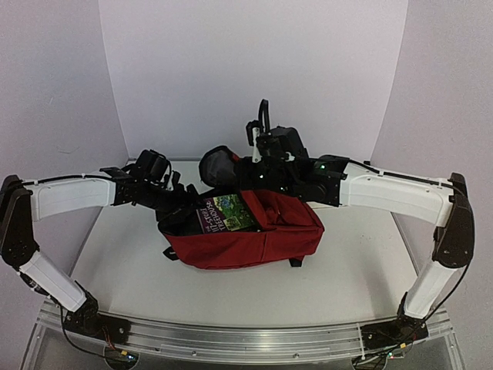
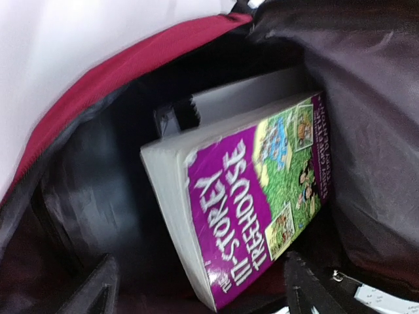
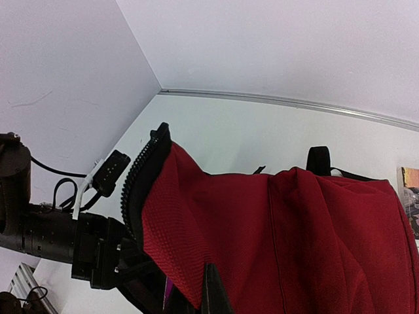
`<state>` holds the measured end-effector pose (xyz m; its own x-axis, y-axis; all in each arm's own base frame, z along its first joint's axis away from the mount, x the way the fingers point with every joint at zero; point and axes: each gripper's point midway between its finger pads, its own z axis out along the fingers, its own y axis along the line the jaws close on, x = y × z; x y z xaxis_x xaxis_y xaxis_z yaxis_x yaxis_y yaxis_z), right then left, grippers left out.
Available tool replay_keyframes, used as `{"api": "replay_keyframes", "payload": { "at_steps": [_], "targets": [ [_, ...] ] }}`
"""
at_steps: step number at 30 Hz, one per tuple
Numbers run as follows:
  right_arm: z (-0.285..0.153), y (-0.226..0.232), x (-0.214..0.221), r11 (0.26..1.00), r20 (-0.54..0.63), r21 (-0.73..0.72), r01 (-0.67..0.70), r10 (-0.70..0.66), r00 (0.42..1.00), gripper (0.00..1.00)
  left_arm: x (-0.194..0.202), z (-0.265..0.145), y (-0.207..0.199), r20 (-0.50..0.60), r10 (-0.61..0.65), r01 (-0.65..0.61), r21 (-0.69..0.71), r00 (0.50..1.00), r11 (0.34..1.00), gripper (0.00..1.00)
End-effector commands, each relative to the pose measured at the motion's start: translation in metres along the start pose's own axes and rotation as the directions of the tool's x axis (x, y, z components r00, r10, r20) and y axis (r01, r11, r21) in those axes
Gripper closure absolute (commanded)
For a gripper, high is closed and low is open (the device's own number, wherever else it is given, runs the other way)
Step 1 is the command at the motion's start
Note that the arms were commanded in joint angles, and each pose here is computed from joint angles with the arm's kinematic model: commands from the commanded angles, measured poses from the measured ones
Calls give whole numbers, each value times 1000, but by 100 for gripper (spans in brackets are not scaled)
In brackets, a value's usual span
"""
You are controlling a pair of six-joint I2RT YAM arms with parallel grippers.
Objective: Pack the student bag
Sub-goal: Place the book in the student bag.
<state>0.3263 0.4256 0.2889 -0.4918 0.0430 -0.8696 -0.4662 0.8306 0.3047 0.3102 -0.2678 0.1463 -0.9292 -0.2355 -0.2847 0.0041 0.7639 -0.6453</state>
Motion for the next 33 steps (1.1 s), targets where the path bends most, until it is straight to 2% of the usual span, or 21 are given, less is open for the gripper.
{"api": "replay_keyframes", "payload": {
  "at_steps": [1,4,7,12,19,23,27,30,33],
  "targets": [
    [-18,26,-57,994,167,-90,-56,71,983,100,12,0,-14,-43,-40,44,120,998,992,22],
    [-19,27,-58,994,167,-96,-57,72,983,100,13,9,-28,-60,-45,56,196,997,979,38],
    [-19,28,-58,994,166,-102,-50,67,984,100,15,23,-36,-89,-36,54,212,995,976,49],
    [-20,26,-56,994,163,-100,-46,62,985,100,21,52,-65,-137,13,23,255,991,967,63],
    [-19,25,-49,993,149,-107,-56,72,986,100,9,85,-118,-112,85,-38,367,990,929,73],
    [-17,25,-44,992,137,-112,-62,77,988,100,8,96,-118,-117,78,-30,370,990,929,74],
    [-16,19,-41,994,139,-88,-61,73,988,100,5,86,-109,-80,86,-57,313,993,948,72],
    [-14,16,-35,996,131,-73,-58,67,989,100,-1,68,-96,-21,97,-89,241,995,967,65],
    [-11,8,-25,997,116,-47,-67,72,991,100,-8,39,-84,42,104,-110,184,994,977,53]
  ]
}}
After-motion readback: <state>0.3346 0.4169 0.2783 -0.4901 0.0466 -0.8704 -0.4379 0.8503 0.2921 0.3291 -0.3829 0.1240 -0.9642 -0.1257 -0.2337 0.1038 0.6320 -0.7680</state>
